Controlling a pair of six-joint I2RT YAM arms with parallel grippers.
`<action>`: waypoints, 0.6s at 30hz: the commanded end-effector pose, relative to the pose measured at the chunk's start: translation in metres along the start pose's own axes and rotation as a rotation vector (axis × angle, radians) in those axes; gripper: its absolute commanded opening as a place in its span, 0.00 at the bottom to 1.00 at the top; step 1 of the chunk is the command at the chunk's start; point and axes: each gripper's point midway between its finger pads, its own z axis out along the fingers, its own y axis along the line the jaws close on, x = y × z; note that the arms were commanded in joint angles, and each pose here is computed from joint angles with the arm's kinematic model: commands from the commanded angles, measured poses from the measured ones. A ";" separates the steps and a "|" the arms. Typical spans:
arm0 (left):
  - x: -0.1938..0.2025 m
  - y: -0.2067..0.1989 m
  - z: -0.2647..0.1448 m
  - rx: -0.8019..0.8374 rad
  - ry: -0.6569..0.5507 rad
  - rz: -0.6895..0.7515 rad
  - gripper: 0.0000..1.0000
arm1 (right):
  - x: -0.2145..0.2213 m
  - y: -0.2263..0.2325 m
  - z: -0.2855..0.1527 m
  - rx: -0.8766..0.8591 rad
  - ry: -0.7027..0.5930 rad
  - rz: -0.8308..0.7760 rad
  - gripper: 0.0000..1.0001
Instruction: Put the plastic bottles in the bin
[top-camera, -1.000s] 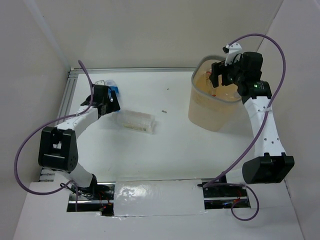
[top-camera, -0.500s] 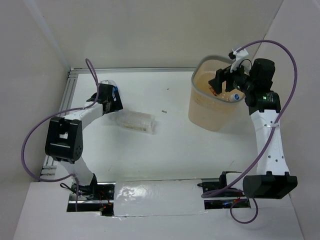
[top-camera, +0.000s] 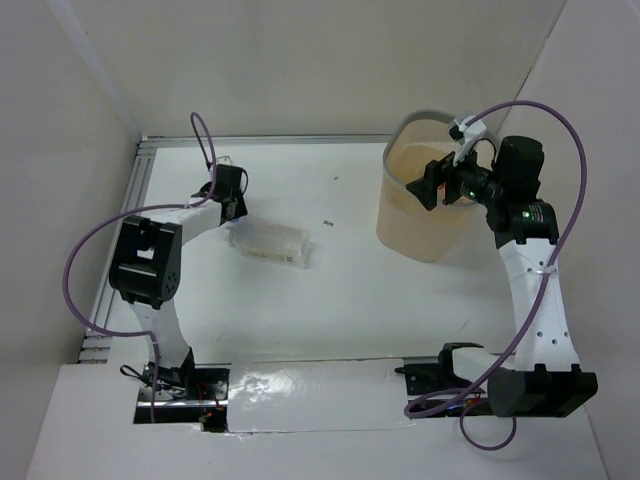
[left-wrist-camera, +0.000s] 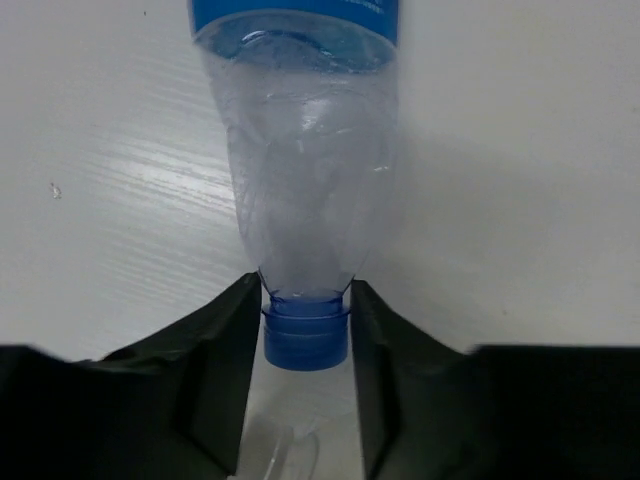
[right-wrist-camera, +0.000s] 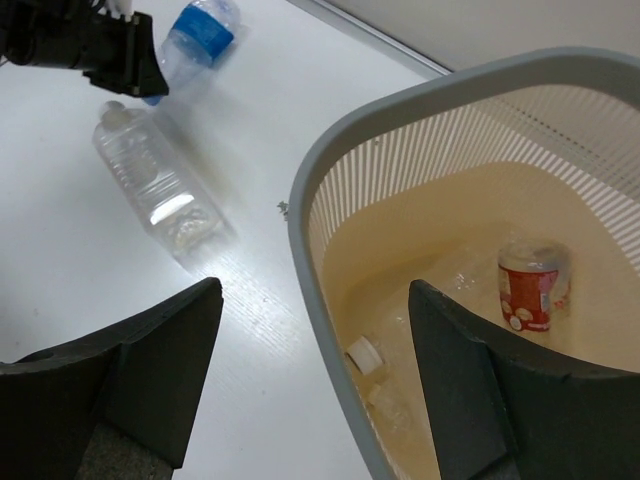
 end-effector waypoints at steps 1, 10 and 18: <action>-0.027 -0.011 0.004 0.010 -0.078 -0.042 0.45 | -0.006 0.019 -0.003 -0.048 -0.020 -0.018 0.82; -0.048 -0.022 -0.029 0.113 -0.123 -0.076 0.00 | -0.003 0.026 0.000 -0.080 -0.016 -0.027 0.80; -0.132 -0.082 -0.141 0.427 -0.348 -0.075 0.00 | -0.003 0.032 -0.004 -0.083 -0.042 -0.032 0.79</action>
